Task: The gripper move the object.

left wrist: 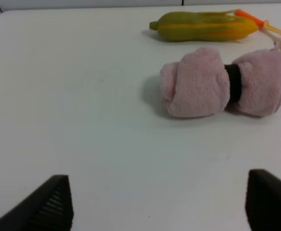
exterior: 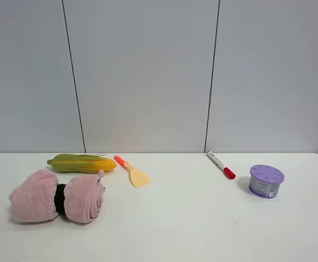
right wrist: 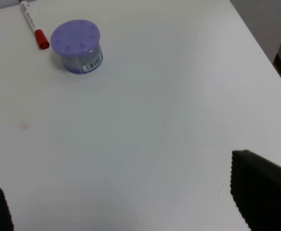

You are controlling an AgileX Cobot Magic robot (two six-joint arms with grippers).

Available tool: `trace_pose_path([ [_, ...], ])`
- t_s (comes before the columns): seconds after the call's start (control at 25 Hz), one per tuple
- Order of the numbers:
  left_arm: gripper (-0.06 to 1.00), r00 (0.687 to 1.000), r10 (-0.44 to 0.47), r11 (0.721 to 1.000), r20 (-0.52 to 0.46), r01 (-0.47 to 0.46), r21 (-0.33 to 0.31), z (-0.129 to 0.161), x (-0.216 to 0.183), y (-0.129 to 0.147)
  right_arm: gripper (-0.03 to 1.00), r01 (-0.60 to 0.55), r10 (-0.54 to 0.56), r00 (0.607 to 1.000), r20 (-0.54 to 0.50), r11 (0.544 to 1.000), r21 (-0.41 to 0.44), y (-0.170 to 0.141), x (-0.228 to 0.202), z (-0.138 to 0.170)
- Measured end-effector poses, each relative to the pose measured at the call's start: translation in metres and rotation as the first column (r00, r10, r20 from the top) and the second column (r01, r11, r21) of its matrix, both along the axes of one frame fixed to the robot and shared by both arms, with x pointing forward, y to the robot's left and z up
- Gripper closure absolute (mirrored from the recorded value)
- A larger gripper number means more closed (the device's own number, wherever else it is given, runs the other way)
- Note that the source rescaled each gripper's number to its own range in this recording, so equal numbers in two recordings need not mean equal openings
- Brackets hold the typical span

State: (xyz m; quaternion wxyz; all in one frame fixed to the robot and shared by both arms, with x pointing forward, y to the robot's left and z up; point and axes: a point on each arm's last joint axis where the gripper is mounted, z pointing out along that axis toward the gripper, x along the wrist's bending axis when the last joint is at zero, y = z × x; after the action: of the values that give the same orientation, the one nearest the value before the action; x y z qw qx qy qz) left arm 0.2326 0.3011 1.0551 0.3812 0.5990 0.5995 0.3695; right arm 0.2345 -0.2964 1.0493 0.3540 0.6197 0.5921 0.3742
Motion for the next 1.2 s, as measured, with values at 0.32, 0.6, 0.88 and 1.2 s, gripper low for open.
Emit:
trace_pose_path([
  [0.32, 0.31, 1.0, -0.001, 1.0, 0.0, 0.001, -0.002, 0.0, 0.0, -0.0002, -0.03, 0.0, 0.0, 1.0, 0.0, 1.0, 0.0, 0.0, 0.0, 0.0],
  [0.6, 0.31, 1.0, 0.0, 1.0, 0.0, 0.0, -0.002, 0.0, 0.0, -0.0001, -0.03, 0.0, 0.0, 1.0, 0.0, 1.0, 0.0, 0.0, 0.0, 0.0],
  [0.88, 0.31, 1.0, 0.0, 1.0, 0.0, 0.0, -0.002, 0.0, 0.0, -0.0001, -0.03, 0.0, 0.0, 1.0, 0.0, 1.0, 0.0, 0.0, 0.0, 0.0],
  [1.2, 0.31, 1.0, 0.0, 1.0, 0.0, 0.0, -0.003, 0.0, 0.0, -0.0001, -0.03, 0.0, 0.0, 1.0, 0.0, 1.0, 0.0, 0.0, 0.0, 0.0],
])
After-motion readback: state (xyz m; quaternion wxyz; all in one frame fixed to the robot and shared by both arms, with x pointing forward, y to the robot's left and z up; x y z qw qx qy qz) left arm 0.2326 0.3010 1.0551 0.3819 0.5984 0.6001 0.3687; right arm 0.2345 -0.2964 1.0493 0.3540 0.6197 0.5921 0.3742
